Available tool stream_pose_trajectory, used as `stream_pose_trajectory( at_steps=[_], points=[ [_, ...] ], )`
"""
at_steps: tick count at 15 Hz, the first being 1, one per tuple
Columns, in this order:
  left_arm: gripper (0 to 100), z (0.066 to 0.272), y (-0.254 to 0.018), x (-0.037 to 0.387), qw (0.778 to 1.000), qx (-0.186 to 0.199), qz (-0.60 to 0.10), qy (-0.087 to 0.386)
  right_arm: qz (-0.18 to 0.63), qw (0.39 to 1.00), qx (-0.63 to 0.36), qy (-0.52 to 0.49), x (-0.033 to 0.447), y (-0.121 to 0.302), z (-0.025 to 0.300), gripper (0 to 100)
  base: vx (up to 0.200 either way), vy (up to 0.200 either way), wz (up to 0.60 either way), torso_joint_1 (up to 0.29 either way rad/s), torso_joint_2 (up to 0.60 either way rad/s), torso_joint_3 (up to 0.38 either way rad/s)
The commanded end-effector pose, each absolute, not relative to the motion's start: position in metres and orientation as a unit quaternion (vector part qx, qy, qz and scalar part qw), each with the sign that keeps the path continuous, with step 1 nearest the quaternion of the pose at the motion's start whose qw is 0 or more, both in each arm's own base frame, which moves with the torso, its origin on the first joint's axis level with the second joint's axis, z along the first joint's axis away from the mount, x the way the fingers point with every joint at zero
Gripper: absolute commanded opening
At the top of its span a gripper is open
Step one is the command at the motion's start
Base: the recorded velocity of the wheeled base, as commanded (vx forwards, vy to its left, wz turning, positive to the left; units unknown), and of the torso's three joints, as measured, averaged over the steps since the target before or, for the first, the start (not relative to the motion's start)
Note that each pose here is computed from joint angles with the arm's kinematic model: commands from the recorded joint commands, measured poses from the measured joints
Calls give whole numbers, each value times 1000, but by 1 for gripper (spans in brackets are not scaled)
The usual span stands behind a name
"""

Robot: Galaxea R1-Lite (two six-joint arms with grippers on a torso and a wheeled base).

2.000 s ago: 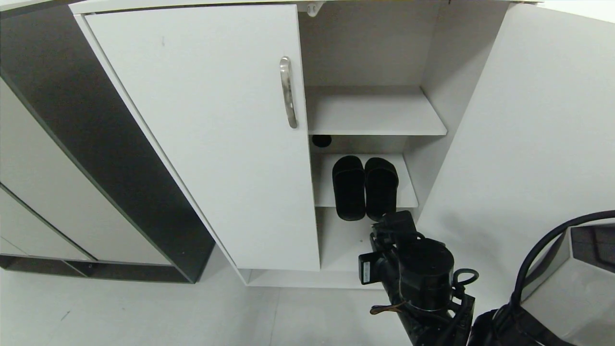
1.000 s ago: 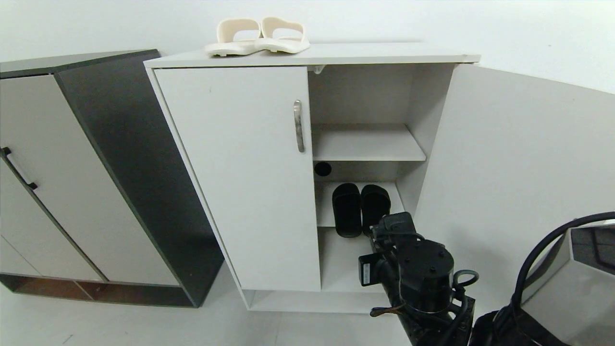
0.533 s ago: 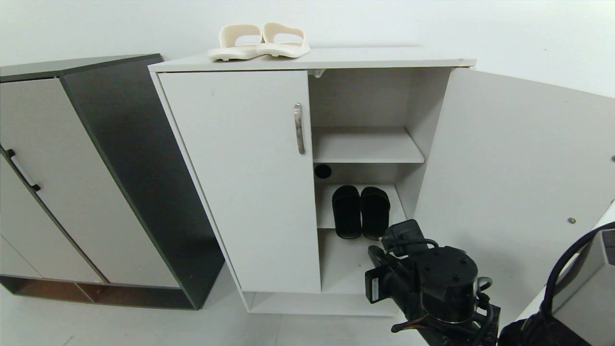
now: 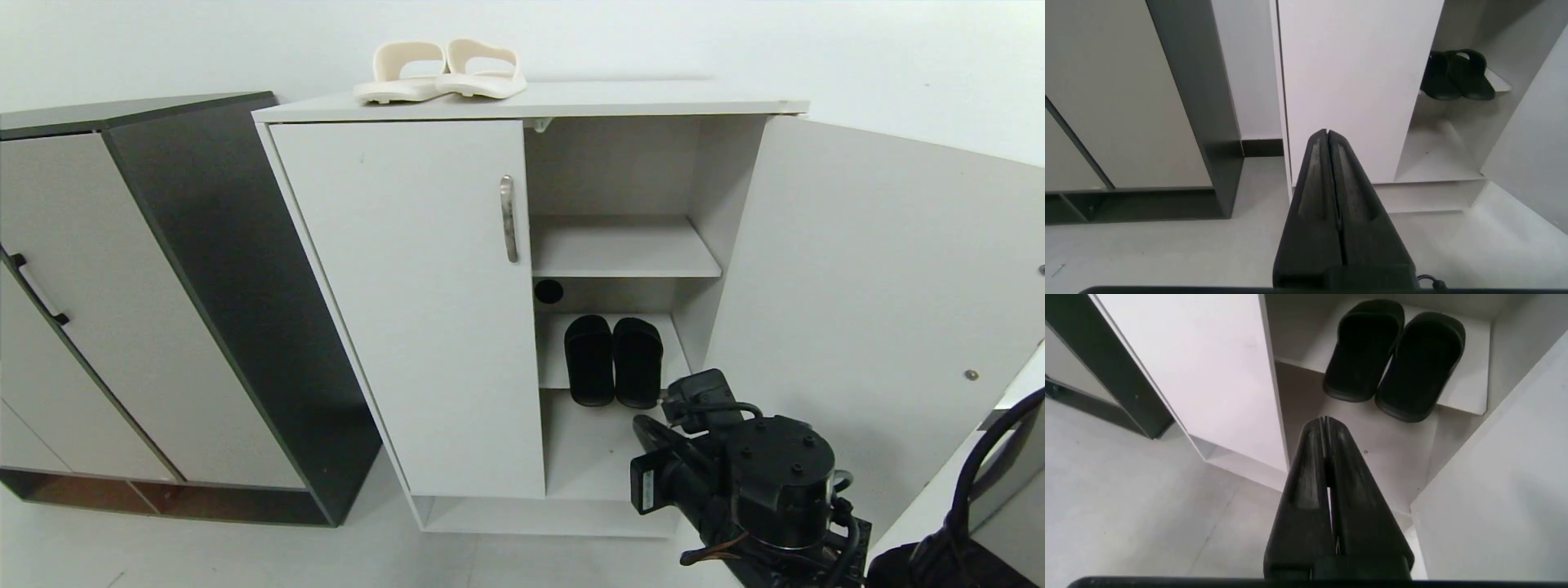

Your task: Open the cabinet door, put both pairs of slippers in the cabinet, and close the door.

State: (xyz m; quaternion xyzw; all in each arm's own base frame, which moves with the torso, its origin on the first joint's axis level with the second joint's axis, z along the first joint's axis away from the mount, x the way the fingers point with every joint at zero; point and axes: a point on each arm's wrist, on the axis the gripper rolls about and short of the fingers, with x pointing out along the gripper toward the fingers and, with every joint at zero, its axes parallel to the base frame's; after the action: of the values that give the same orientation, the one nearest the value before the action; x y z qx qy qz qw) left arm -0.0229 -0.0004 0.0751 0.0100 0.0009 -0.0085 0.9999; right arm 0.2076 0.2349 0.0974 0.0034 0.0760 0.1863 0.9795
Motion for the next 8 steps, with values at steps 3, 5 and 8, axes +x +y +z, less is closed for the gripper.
stream_pose_trajectory(
  at_steps=[3,5,8],
  points=[
    [0,75,0,-23,1000,10,-8,1,183,980,2,77,208,233,97,0,0,133,0,2,-2,0],
    [0,75,0,-23,1000,10,-8,1,182,980,1,78,208,232,97,0,0,200,0,7,5,0],
    [0,75,0,-23,1000,10,-8,1,182,980,2,77,208,231,97,0,0,200,0,2,2,1]
  ],
)
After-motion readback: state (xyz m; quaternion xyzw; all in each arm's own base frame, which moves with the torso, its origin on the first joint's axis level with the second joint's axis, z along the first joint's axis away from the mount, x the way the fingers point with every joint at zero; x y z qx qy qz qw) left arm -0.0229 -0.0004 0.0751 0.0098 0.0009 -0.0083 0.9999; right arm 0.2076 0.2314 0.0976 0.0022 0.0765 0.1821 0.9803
